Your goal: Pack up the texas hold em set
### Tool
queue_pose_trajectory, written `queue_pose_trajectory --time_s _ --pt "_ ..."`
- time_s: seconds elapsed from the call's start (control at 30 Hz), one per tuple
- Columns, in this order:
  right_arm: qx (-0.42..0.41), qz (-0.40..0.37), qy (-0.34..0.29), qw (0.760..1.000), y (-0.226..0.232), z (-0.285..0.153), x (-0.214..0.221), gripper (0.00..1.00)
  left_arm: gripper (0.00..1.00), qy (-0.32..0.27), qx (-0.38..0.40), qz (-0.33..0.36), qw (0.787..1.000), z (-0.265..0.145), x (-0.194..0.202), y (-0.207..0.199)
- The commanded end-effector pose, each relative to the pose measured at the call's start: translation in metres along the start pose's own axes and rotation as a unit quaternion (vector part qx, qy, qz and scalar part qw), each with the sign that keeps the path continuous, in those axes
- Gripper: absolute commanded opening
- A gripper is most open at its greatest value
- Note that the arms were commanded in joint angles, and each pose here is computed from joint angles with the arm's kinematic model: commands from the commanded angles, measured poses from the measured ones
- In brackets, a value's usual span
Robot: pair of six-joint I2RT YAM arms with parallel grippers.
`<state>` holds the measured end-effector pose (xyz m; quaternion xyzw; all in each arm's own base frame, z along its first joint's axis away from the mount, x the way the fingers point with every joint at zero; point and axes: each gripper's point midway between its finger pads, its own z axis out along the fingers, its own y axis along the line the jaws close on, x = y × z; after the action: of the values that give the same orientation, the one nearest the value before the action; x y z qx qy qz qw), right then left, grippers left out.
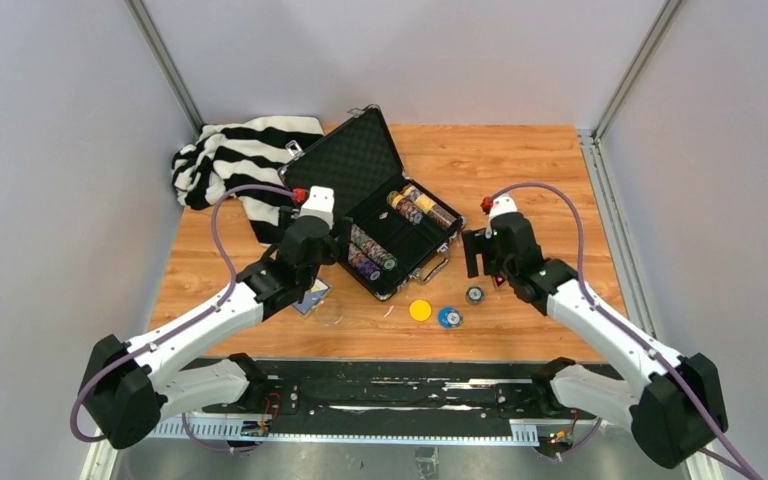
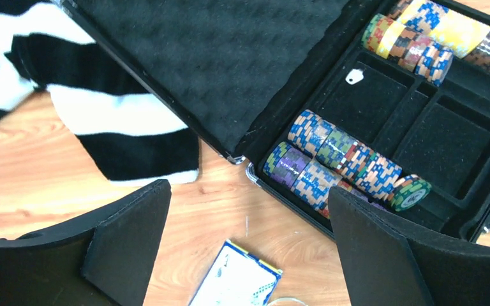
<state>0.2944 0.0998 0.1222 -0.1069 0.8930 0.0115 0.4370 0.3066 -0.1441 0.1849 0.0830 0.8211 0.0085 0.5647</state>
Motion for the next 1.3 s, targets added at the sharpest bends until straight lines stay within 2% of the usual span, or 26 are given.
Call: queue_pose_trajectory --time_s 0.0,0.07,0.13,0.23,0.27,0.47,0.73,1.13,1.27 --pt "0.015 -0.001 -0.001 1.0 0.006 -0.022 0.013 0.84 0.98 -0.014 -0.001 -0.071 0.997 0.002 -0.002 -0.005" --pt "-0.003 0.015 -0.005 1.0 0.012 -0.02 0.02 0.82 1.0 -0.011 0.034 -0.082 0.996 0.004 -0.006 -0.021" --pt "-0.02 0.019 0.003 1.0 0.018 -0.02 0.026 0.79 0.97 0.009 0.045 -0.086 0.995 0.008 -0.005 -0.03" --pt "-0.029 0.016 0.026 0.999 0.022 -0.017 0.04 0.66 0.97 0.031 0.062 -0.089 0.994 0.012 0.001 -0.042" --pt "-0.031 0.015 0.036 0.999 0.023 -0.017 0.045 0.65 0.99 0.032 0.067 -0.092 0.993 0.012 0.002 -0.044" --pt "-0.071 0.013 0.073 0.995 0.04 -0.011 0.062 0.65 0.98 0.028 0.097 -0.109 0.989 0.005 0.001 -0.052" --pt "-0.074 0.012 0.109 0.991 0.046 0.003 0.081 0.65 0.98 0.039 0.099 -0.116 0.988 0.007 0.014 -0.054" --pt "-0.072 0.014 0.14 0.987 0.048 0.012 0.102 0.58 0.98 0.046 0.105 -0.111 0.987 0.01 0.019 -0.058" --pt "-0.064 0.011 0.149 0.987 0.045 0.013 0.108 0.53 0.98 0.049 0.106 -0.11 0.987 0.01 0.022 -0.059"
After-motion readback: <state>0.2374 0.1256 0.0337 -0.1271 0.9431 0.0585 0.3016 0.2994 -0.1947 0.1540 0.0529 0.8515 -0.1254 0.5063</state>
